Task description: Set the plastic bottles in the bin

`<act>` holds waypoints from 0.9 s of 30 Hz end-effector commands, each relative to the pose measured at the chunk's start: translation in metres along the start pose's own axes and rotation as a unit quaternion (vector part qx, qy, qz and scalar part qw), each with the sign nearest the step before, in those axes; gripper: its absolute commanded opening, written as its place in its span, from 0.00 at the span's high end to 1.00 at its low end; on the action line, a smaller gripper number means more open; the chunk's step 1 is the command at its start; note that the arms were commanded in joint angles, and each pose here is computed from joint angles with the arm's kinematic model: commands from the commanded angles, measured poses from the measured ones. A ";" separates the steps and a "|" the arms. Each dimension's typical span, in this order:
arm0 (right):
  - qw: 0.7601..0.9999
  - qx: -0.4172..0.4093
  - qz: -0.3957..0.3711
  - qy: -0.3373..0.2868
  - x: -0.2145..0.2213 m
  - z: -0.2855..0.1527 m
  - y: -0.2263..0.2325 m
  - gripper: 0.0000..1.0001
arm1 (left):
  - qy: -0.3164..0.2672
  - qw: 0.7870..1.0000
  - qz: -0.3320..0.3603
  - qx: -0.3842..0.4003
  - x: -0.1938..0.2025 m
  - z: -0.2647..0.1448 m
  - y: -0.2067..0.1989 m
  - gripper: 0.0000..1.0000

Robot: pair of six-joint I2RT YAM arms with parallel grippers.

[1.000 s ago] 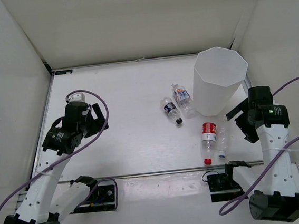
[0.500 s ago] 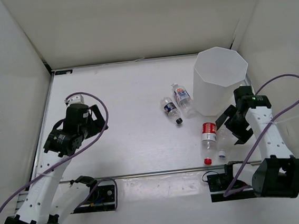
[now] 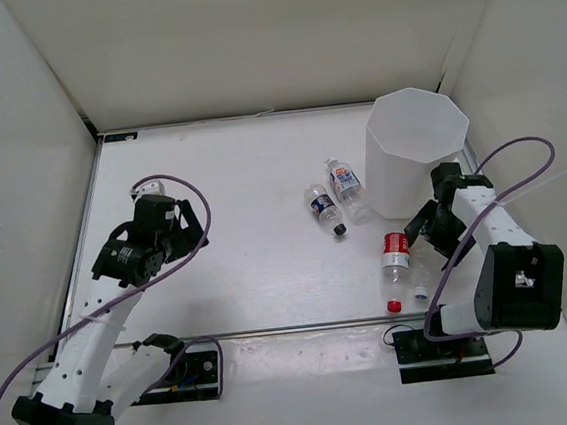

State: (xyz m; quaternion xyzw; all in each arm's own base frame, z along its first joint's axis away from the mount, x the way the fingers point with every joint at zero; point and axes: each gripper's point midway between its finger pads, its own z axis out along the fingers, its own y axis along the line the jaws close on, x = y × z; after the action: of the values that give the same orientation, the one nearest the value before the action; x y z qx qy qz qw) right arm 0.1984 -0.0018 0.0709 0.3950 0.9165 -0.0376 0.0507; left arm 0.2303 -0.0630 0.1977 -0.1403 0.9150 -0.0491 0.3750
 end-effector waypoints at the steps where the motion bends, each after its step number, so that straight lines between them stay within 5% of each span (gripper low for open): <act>1: 1.000 0.019 0.001 -0.011 -0.002 0.012 -0.006 0.00 | -0.004 1.000 -0.001 0.001 -0.001 0.003 -0.002 0.00; 7: 0.999 0.030 0.027 0.008 0.003 0.026 -0.018 0.08 | 0.008 1.000 0.002 -0.002 0.002 0.007 -0.003 0.00; 16: 0.999 0.007 0.039 0.034 0.018 0.018 -0.019 0.45 | 0.012 1.000 -0.008 0.010 -0.002 0.010 -0.013 0.00; 20: 0.997 -0.018 0.058 0.048 0.030 -0.014 -0.018 0.61 | 0.007 1.000 -0.022 0.013 -0.005 0.013 -0.017 0.00; 27: 0.996 -0.065 0.061 0.020 0.036 -0.095 -0.026 0.75 | 0.031 0.998 -0.045 0.010 0.000 0.027 -0.025 0.00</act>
State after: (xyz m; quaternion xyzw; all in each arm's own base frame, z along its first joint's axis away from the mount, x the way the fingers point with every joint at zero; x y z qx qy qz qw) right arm 0.1663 0.0083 0.1208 0.4443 0.8936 0.0153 0.0621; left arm 0.2462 -0.0778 0.1765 -0.1632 0.9253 -0.0572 0.3376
